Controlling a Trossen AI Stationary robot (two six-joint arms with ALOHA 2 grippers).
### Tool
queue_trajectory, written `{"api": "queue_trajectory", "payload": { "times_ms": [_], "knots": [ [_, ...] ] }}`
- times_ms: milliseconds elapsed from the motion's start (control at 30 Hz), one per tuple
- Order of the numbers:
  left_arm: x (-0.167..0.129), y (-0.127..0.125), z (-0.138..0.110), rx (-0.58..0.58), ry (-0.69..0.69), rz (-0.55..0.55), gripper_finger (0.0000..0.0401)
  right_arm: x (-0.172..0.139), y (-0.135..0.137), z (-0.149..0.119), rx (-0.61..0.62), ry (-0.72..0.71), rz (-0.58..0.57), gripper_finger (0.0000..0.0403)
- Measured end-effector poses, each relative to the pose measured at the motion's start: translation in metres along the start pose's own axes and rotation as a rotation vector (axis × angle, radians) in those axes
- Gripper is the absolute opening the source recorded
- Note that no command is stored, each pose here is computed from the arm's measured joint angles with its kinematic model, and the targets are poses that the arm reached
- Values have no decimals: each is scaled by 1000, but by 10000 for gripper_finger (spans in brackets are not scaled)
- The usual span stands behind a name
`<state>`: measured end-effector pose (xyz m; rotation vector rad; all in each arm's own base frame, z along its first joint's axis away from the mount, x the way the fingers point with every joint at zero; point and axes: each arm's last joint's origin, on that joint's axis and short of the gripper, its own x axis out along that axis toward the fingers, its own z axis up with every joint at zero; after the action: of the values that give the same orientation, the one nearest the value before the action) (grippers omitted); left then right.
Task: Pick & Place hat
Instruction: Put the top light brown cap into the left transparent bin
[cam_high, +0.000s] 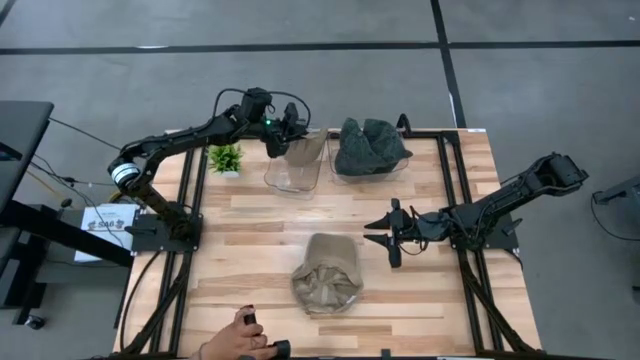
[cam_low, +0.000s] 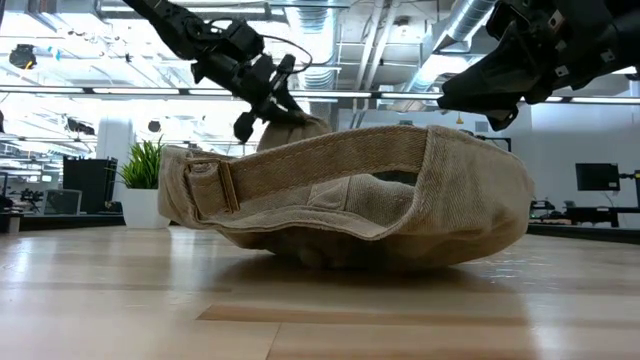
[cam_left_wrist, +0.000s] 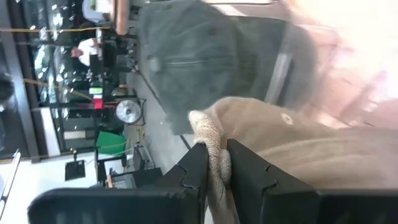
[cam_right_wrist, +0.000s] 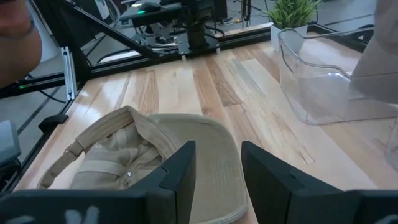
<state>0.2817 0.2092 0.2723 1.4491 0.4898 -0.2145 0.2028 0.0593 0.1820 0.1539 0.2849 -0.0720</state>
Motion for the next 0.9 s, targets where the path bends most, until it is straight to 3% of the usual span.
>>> {"api": "queue_trajectory", "payload": {
  "times_ms": [400,700,900],
  "knots": [
    [4,-12,0,26,5,25,53,1,-2,1,-48,-4,-23,118],
    [4,-11,0,29,7,36,53,-1,-12,-5,-80,4,-305,118],
    [4,-10,0,31,8,42,53,-1,-16,-10,-97,48,-352,118]
  ]
}}
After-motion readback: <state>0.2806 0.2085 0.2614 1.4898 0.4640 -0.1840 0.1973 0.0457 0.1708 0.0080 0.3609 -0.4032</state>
